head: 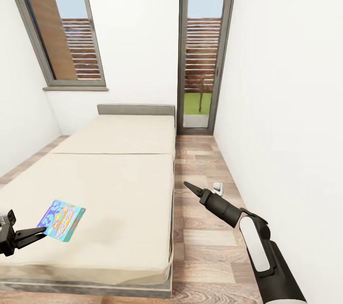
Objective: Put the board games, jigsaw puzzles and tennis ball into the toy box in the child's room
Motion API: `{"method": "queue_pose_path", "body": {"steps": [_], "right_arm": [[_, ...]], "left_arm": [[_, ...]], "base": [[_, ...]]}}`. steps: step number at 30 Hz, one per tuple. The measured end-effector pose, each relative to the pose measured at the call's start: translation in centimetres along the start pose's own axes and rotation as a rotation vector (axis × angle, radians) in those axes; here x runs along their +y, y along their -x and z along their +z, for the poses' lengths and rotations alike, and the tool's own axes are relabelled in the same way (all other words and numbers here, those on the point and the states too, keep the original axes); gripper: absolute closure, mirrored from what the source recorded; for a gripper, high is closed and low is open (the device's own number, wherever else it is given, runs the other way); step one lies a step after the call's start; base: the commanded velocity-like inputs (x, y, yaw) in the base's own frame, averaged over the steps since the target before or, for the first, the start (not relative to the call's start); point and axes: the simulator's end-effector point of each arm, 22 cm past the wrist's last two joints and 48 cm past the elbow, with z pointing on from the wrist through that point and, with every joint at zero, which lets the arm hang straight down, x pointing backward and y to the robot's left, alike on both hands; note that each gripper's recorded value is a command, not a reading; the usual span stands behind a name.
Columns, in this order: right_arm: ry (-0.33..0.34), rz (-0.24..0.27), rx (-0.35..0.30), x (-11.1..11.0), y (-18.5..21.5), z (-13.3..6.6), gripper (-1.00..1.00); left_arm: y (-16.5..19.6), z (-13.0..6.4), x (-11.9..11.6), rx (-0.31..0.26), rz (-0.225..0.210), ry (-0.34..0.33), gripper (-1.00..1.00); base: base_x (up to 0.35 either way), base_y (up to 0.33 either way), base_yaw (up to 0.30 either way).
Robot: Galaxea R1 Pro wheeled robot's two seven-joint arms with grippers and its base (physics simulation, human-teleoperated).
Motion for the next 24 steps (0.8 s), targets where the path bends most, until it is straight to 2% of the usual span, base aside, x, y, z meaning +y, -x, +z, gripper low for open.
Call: {"method": "queue_pose_path", "body": {"steps": [13, 24], "right_arm": [[-0.001, -0.002, -0.001, 1.5, 1.3, 0.2, -1.00], [0.002, -0.008, -0.003, 3.6, 2.7, 0.6, -1.00]], "left_arm": [[0.8, -0.3, -1.9, 0.003, 0.007, 0.000, 1.00], [1.7, -0.9, -4.3, 0.000, 0.019, -0.003, 1.00]], "base": [[0.000, 0.000, 0.008], [0.000, 0.000, 0.214]]}}
